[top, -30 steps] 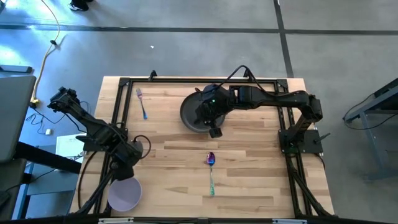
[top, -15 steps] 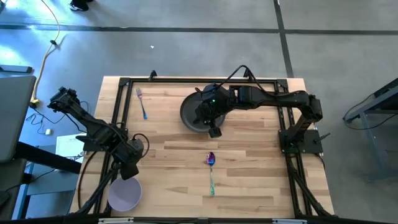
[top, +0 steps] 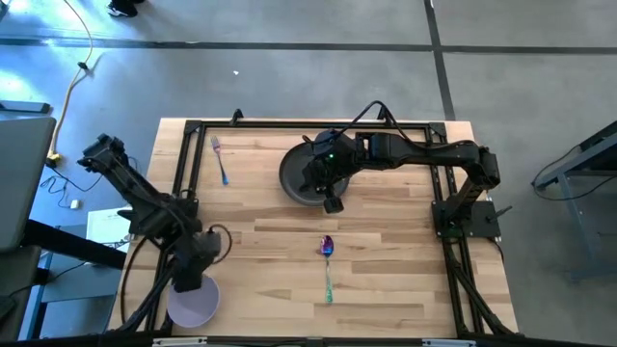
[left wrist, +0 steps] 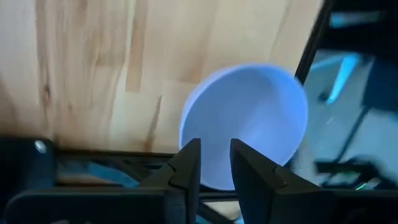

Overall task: Set table place
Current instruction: Put the light purple bowl on top of the black plate

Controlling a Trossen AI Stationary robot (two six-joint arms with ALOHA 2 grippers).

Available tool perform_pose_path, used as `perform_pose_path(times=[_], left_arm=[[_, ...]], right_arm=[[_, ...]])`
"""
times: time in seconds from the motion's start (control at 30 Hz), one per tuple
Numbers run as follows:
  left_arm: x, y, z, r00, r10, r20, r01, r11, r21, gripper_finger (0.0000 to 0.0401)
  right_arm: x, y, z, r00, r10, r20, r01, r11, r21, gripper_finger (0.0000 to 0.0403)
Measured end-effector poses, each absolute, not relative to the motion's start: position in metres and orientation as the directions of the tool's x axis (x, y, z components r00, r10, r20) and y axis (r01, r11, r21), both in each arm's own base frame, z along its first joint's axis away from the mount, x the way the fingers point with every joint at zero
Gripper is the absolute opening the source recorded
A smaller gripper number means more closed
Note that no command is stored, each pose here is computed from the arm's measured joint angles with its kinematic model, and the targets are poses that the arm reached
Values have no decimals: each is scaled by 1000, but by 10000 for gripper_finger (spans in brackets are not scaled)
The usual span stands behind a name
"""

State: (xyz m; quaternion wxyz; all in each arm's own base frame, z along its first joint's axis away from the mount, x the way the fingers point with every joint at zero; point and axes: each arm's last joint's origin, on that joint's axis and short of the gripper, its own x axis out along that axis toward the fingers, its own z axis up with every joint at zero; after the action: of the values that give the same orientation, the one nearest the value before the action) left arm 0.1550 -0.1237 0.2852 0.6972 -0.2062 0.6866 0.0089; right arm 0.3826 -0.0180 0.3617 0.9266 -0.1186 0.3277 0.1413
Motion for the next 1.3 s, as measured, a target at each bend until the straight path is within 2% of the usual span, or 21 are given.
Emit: perform_pose_path(times=[0.13,0.4,0.6,0.73,0.97,1.3], left_arm=[[149,-139,280,57,-213,-975,-112,969,-218,76],[146,-161,267,94,-116,-989,-14,993,-117,76],[145,-169,247,79,-35,-996,-7,999,-35,76],[140,-164,229,22,-43,-999,-31,999,-44,76],[143,-168,228,71,-98,-993,-6,995,-98,76],[140,-165,210,68,-90,-994,-48,994,-93,76]], right_arm=[[383,-18,362,749,184,-637,-339,932,-129,0],[383,-18,362,748,184,-638,-339,932,-129,0],[383,-18,362,752,184,-633,-338,932,-131,0],[384,-18,363,758,184,-625,-334,933,-131,0],[384,-18,363,761,183,-622,-326,938,-122,0],[385,-18,364,769,183,-612,-320,939,-122,0]])
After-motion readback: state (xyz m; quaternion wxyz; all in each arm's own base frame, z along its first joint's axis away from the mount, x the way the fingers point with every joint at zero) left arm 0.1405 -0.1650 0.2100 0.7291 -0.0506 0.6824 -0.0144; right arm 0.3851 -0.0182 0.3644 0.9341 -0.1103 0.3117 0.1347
